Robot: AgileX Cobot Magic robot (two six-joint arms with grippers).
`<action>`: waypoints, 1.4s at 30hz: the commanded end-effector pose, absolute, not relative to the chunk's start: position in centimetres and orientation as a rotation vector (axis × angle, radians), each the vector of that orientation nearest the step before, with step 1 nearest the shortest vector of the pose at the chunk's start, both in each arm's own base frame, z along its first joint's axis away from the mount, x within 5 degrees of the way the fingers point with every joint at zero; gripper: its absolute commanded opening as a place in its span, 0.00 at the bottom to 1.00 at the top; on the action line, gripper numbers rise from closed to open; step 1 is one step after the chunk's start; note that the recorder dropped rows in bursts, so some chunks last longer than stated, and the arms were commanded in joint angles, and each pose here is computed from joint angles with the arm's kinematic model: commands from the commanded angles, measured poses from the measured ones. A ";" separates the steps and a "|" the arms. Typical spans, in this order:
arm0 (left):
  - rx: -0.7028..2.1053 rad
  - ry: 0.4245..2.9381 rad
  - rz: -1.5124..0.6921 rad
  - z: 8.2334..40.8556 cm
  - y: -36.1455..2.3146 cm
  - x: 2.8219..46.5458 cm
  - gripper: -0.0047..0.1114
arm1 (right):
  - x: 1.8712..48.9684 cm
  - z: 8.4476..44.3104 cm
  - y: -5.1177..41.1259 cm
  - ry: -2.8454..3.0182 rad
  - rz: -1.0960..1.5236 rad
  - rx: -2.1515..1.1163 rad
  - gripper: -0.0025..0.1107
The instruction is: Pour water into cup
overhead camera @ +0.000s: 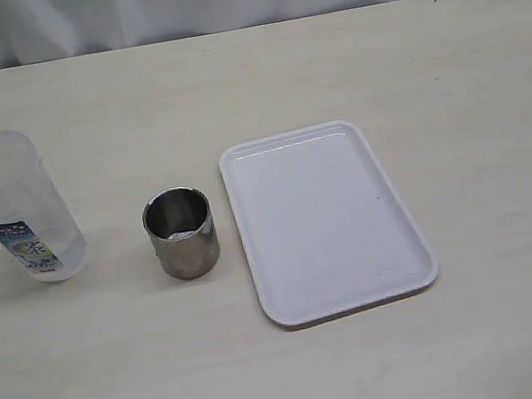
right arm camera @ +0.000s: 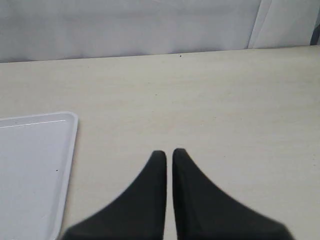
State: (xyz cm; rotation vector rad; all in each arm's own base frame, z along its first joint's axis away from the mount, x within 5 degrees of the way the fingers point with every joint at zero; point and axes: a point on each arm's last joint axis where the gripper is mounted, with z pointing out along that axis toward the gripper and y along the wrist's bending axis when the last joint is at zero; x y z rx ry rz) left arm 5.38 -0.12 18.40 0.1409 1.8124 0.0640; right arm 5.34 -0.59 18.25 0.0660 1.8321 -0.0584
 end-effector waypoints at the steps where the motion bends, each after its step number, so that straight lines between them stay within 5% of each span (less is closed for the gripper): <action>1: 0.138 1.803 0.065 18.4 -0.1 5.4 0.04 | 5.3 18.2 -0.6 1.825 -0.060 0.073 0.06; 13: 0.202 1.786 0.162 18.5 0.2 5.4 0.04 | 5.3 18.2 -0.6 1.825 -0.060 0.073 0.06; 26: 0.168 1.392 0.109 22.1 -0.3 5.5 0.04 | 5.3 18.2 -0.6 1.825 -0.060 0.073 0.06; 37: -0.065 1.073 -0.292 24.9 -0.7 4.5 0.04 | 5.3 18.2 -0.6 1.825 -0.060 0.073 0.06; 42: -0.003 1.048 -0.263 25.1 -1.0 4.3 0.10 | 5.3 18.2 -0.6 1.825 -0.060 0.073 0.06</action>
